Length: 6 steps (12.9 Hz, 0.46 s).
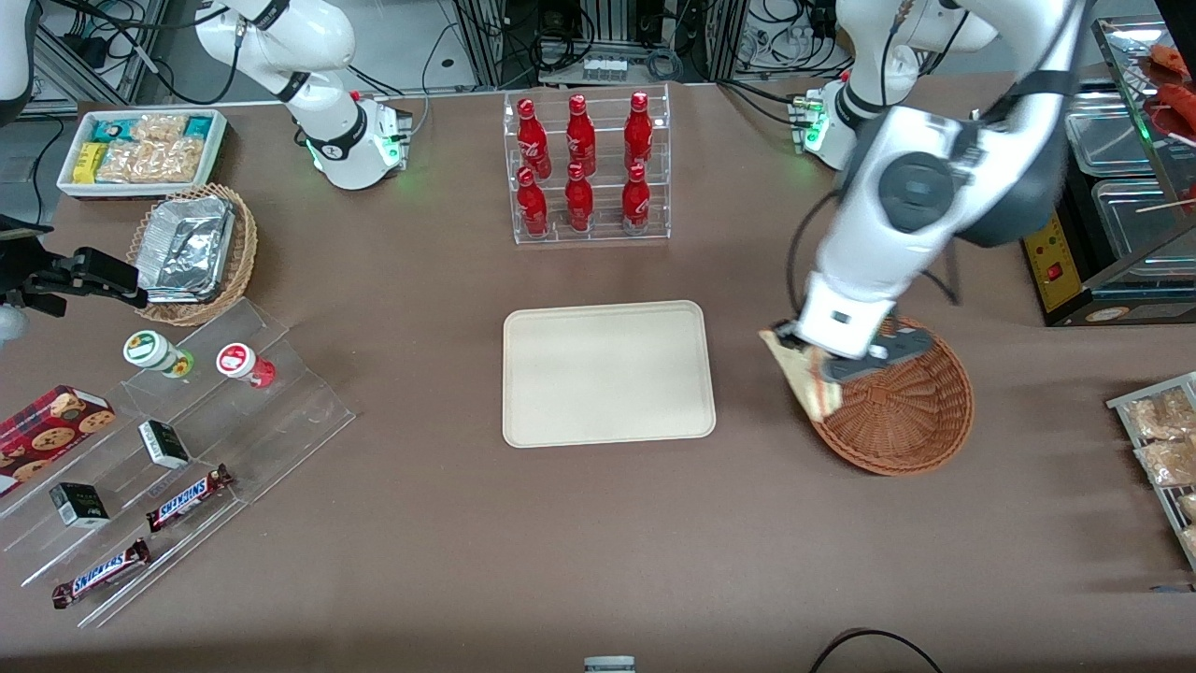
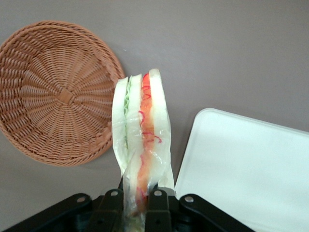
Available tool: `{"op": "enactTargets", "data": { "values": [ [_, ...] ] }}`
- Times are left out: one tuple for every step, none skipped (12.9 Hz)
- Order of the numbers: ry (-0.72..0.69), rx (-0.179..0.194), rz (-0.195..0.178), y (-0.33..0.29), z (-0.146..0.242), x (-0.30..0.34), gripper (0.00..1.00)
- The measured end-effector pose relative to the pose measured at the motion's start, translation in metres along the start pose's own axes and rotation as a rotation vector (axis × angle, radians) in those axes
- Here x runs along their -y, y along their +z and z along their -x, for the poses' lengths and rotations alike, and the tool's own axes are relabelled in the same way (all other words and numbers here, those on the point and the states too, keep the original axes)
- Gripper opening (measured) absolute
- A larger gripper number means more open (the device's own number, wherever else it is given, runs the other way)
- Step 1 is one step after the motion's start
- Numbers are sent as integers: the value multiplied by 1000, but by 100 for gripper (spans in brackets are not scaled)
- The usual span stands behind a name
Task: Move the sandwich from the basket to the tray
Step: 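Lift the sandwich and carry it over the cream tray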
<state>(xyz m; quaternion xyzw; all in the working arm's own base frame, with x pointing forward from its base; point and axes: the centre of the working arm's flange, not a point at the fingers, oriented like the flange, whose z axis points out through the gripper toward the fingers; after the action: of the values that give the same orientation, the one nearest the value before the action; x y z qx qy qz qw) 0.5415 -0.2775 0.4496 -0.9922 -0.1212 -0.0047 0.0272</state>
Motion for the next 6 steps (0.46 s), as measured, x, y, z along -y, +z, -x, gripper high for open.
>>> {"op": "enactTargets", "data": {
  "values": [
    [47, -4, -12, 4, 17, -21, 16],
    [87, -7, -18, 7, 31, -40, 16],
    [122, -9, -22, 10, 43, -58, 16],
    [142, -9, -23, 15, 52, -76, 16],
    [154, -6, -25, 22, 59, -94, 16],
    [170, -1, -28, 31, 66, -113, 16]
  ]
}}
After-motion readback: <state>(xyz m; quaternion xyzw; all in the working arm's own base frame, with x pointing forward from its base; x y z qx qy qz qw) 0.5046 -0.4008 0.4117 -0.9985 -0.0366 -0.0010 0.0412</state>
